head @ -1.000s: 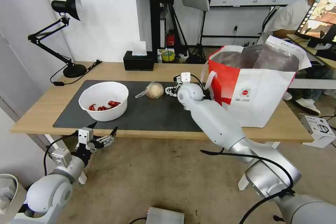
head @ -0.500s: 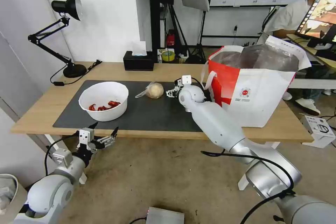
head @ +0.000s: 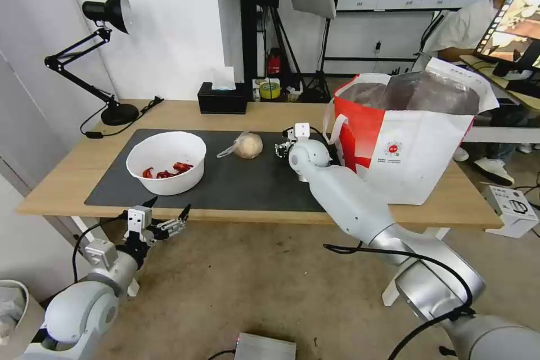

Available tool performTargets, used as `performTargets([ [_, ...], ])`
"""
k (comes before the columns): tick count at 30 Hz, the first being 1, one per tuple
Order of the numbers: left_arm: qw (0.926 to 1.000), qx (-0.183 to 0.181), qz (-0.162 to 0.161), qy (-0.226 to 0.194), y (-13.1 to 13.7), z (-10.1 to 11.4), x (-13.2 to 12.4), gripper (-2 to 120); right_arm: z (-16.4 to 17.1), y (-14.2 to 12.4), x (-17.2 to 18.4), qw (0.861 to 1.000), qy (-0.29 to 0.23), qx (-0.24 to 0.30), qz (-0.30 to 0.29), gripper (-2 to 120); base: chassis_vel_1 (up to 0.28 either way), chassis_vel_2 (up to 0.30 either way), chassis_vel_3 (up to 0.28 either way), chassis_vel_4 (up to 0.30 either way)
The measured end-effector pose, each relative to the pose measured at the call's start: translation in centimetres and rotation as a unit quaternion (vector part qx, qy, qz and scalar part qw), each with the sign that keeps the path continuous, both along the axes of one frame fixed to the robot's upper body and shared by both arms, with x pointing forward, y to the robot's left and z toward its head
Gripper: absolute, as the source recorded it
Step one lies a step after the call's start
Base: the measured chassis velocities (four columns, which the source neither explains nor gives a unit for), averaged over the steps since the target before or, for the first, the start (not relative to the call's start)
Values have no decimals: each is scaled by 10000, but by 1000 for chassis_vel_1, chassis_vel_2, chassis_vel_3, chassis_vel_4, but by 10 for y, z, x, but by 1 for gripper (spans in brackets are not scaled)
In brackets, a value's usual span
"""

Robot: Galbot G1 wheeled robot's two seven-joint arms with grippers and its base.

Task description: Pick up the trash from the table and place it into the takeout bag.

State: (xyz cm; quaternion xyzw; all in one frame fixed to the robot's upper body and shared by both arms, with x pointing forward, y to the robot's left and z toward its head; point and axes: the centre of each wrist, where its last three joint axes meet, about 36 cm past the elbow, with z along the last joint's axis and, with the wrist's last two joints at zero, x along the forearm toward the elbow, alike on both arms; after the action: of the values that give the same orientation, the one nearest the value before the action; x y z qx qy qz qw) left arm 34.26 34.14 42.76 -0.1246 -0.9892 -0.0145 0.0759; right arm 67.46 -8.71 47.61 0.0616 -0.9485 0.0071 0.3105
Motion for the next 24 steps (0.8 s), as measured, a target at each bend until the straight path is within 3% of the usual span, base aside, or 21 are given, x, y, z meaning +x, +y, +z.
performTargets([
  [7, 10000, -3, 1, -7, 0, 0, 0, 100, 4, 0, -7, 9999, -70, 139, 75, 7, 0, 0, 0, 0],
  [10, 10000, -1, 1, -9, 0, 0, 0, 100, 11, -2, -12, 9995, -176, 218, 144, 0, 0, 0, 0, 0],
  [21, 10000, -19, 15, -2, -1, -1, -3, 100, 45, -15, -78, 9943, -770, 402, 627, 0, 0, 0, 0, 0],
  [24, 10000, -34, 47, 10, -1, -2, -6, 100, 69, -21, -107, 9883, -1226, 381, 821, 0, 0, 0, 0, 0],
])
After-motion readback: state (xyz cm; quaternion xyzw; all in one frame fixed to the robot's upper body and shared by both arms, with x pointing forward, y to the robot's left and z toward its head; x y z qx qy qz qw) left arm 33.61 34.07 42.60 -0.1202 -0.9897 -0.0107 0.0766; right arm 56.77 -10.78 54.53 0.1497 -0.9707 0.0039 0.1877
